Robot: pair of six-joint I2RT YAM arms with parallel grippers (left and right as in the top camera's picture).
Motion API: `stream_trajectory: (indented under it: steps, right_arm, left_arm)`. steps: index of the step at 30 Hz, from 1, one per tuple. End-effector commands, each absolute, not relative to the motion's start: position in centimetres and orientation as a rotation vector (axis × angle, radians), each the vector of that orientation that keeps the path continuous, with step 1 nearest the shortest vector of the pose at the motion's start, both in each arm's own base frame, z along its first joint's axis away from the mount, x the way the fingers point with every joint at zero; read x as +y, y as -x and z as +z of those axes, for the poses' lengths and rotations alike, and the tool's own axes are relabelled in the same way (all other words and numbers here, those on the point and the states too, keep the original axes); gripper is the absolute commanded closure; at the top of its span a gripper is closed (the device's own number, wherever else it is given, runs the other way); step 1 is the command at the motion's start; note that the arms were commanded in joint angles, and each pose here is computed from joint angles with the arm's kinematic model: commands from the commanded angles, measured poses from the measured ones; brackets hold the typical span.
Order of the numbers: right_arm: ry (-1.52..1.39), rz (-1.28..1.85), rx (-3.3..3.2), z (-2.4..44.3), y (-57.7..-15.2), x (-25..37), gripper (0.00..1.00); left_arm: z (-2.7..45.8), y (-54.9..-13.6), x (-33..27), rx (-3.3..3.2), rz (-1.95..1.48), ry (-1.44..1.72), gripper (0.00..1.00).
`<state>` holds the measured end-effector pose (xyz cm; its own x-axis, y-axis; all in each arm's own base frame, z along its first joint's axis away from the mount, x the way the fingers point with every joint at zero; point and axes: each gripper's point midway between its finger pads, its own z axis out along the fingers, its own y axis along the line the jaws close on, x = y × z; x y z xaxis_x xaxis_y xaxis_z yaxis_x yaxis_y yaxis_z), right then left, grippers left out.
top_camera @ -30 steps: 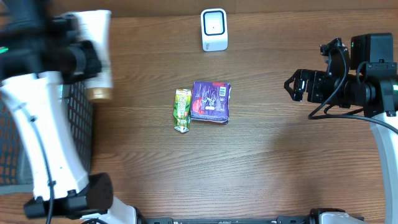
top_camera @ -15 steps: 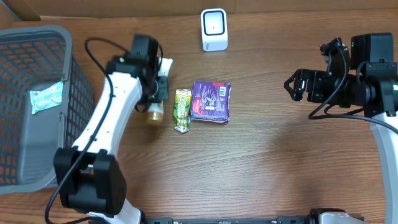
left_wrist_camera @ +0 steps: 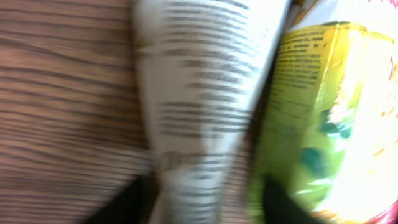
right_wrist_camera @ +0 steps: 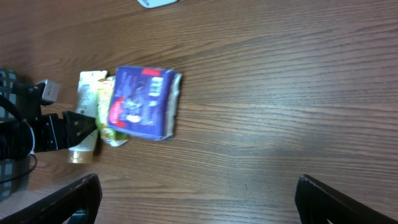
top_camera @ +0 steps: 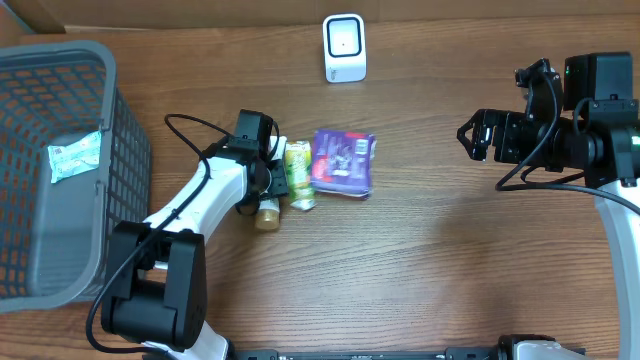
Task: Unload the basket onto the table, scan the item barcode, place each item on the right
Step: 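Place the white tube left of the green tea pouch, then reach the left gripper into the basket and grasp the light-green wipe pack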
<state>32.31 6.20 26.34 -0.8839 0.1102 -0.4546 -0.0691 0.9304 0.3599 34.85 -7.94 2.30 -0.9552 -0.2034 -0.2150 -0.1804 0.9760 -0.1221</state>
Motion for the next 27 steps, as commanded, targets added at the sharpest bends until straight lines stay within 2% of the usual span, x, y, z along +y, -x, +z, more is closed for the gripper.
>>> stream_trajectory:
  steps: [1, 5, 11, 15, 18, 22, 27]
  right_arm:
    - [-0.025, 0.507, 2.592, 26.7, -32.5, 6.1, 0.0]
    - [-0.025, 0.508, 2.592, 26.7, -32.5, 6.1, 0.0]
    - [-0.025, 0.507, 2.592, 26.7, -32.5, 6.1, 0.0]
    - [-0.025, 0.507, 2.592, 26.7, -32.5, 6.1, 0.0]
    - [-0.025, 0.507, 2.592, 26.7, -32.5, 6.1, 0.0]
    - [-0.025, 0.507, 2.592, 26.7, -32.5, 6.1, 0.0]
    - [-0.025, 0.508, 2.593, 26.7, -32.5, 6.1, 0.0]
  left_arm:
    - [4.2, -35.8, -9.9, 2.86, -0.275, 0.245, 0.25]
    - [9.3, -37.8, -9.6, 2.837, -0.266, 0.232, 0.23]
    - [23.5, -40.8, -6.0, 2.685, -0.228, 0.281, 0.22]
    - [32.8, -40.3, -0.7, 2.507, -0.187, 0.418, 0.2]
    - [37.3, -38.7, 5.1, 2.377, -0.091, 0.581, 0.19]
    - [38.4, -35.8, 12.9, 2.262, 0.044, 0.899, 0.19]
    - [34.1, -32.5, 22.0, 2.169, 0.184, 1.347, 0.22]
